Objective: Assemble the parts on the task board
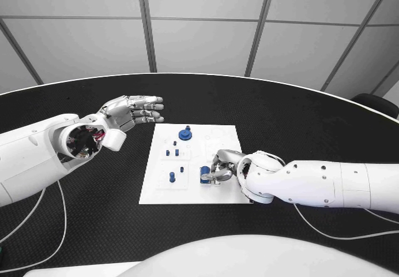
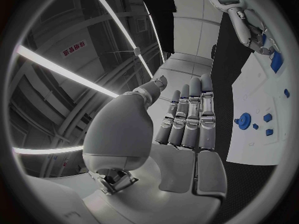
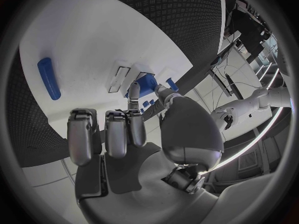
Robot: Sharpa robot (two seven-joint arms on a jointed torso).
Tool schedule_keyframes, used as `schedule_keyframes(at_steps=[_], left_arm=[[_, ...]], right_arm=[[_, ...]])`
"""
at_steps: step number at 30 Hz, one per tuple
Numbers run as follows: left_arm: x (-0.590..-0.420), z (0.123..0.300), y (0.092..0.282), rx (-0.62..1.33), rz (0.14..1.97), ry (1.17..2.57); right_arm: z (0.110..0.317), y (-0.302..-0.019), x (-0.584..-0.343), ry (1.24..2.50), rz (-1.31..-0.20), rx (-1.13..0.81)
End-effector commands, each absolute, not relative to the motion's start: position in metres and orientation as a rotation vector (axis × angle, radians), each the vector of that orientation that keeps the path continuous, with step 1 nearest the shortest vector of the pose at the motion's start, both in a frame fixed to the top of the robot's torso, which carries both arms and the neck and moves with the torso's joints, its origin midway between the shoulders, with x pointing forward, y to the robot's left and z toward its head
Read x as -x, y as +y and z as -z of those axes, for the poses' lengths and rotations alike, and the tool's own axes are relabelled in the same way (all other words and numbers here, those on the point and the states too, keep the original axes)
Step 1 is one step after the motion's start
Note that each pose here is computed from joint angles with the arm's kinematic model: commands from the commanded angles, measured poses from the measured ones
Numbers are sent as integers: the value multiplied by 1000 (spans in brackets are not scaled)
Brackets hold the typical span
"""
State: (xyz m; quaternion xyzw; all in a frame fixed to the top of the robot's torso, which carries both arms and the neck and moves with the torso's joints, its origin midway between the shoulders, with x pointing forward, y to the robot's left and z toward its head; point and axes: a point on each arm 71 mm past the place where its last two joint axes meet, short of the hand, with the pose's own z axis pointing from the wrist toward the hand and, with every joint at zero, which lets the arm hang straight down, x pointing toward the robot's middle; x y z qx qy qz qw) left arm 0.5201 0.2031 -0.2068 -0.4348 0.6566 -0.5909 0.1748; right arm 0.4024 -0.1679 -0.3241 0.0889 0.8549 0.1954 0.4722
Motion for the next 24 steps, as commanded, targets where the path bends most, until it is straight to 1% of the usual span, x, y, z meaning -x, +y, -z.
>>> schedule_keyframes(at_steps=[1,17,24], left_arm=[[-520,207,203,1233,1674,1861],[-520,207,204,1235,1670,1859],[-520,207,204,1235,1670,1860]], right_arm=[[322,-169,-401,2084,-486,-222],[318,-172,-395,2080,-515,-214],[316,-167,-393,2072,-550,-198]])
